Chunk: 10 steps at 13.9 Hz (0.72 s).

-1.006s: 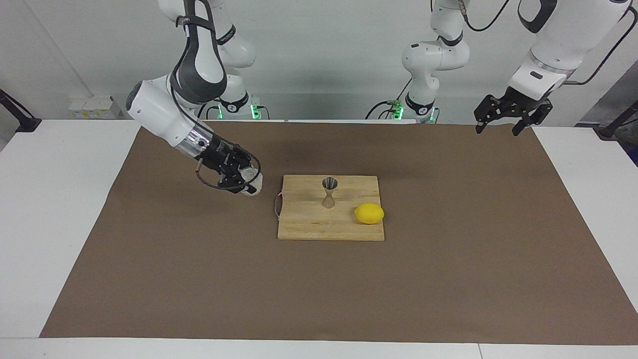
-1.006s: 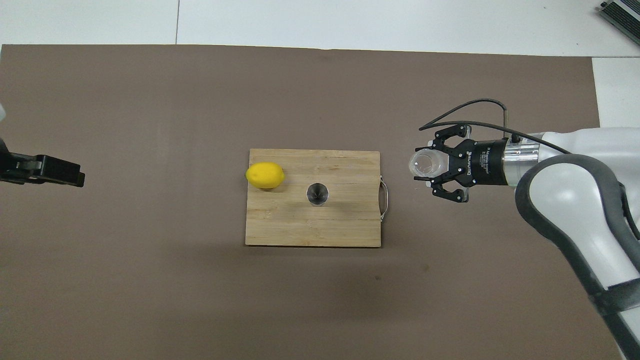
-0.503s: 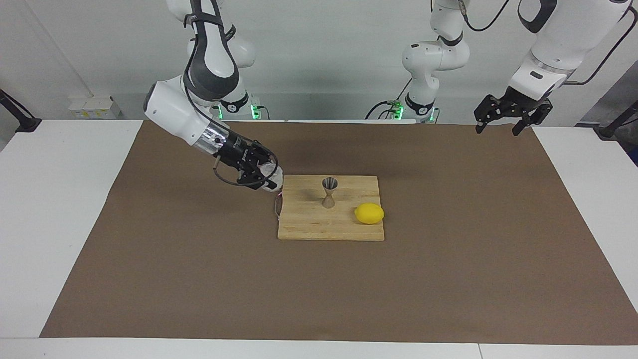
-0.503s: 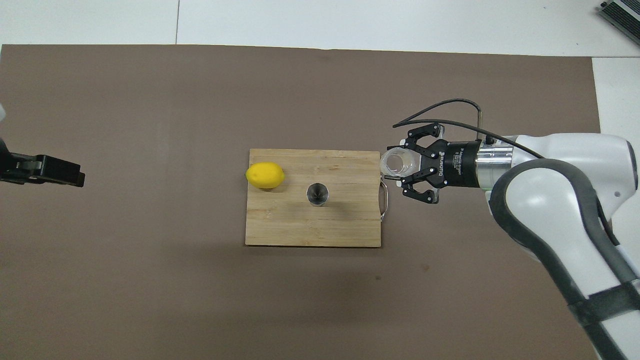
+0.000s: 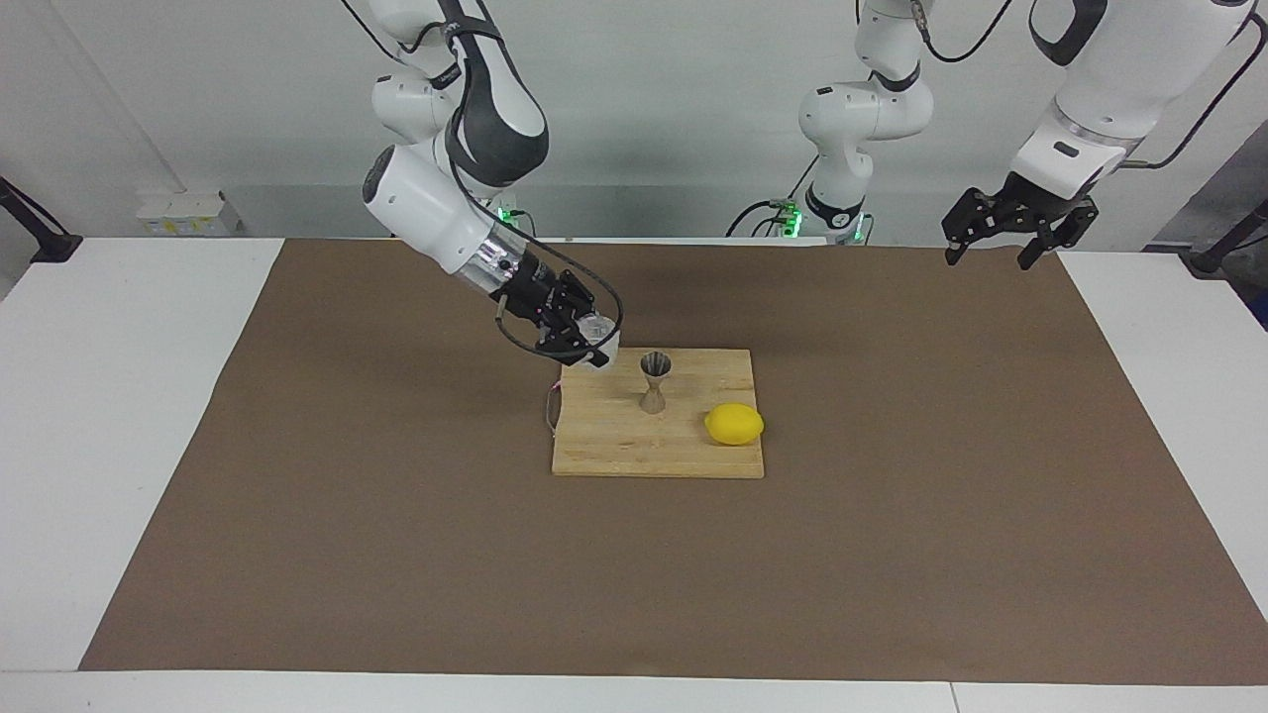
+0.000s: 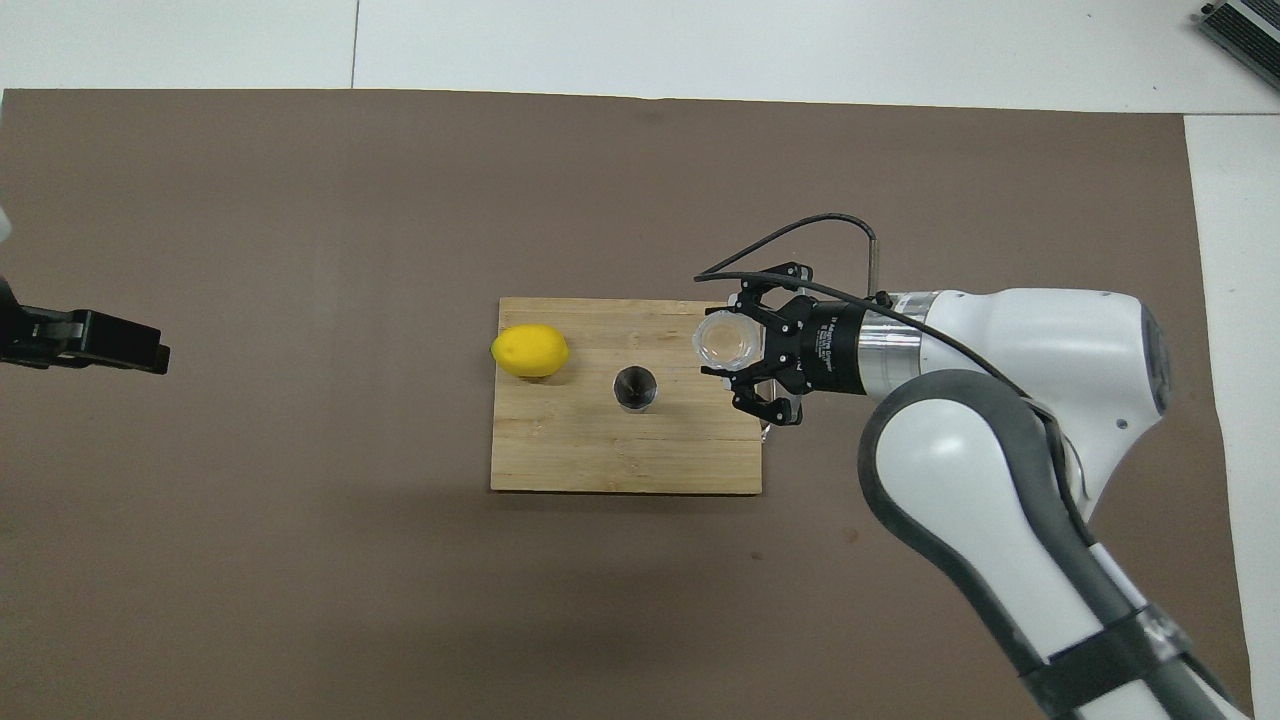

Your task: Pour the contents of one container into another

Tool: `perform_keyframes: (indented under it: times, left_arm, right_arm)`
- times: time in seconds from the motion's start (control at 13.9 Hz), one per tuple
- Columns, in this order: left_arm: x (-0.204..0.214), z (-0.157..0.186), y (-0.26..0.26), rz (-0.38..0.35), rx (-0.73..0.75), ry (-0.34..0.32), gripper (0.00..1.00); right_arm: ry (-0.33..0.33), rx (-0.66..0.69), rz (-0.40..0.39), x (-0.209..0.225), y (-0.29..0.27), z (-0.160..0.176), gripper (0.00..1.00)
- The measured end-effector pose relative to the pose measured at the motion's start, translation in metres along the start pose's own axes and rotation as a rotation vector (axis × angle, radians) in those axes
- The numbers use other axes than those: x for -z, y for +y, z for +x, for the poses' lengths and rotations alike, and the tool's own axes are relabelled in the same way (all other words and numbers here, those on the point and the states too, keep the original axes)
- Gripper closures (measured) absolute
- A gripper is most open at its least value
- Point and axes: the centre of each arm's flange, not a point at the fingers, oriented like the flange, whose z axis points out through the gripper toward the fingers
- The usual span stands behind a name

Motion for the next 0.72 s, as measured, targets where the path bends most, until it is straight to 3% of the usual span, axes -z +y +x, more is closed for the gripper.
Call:
perform_keyframes:
  times: [0.57, 0.72]
  left_arm:
    - [0.0, 0.0, 0.0, 0.0, 0.0, 0.0, 0.0]
    - [0.0, 0.0, 0.0, 0.0, 0.0, 0.0, 0.0]
  right_arm:
    - [0.198, 0.097, -0.043, -0.04, 0.012, -0.021, 0.45]
    - [0.213, 0.116, -0.045, -0.044, 0.014, -0.025, 0.45]
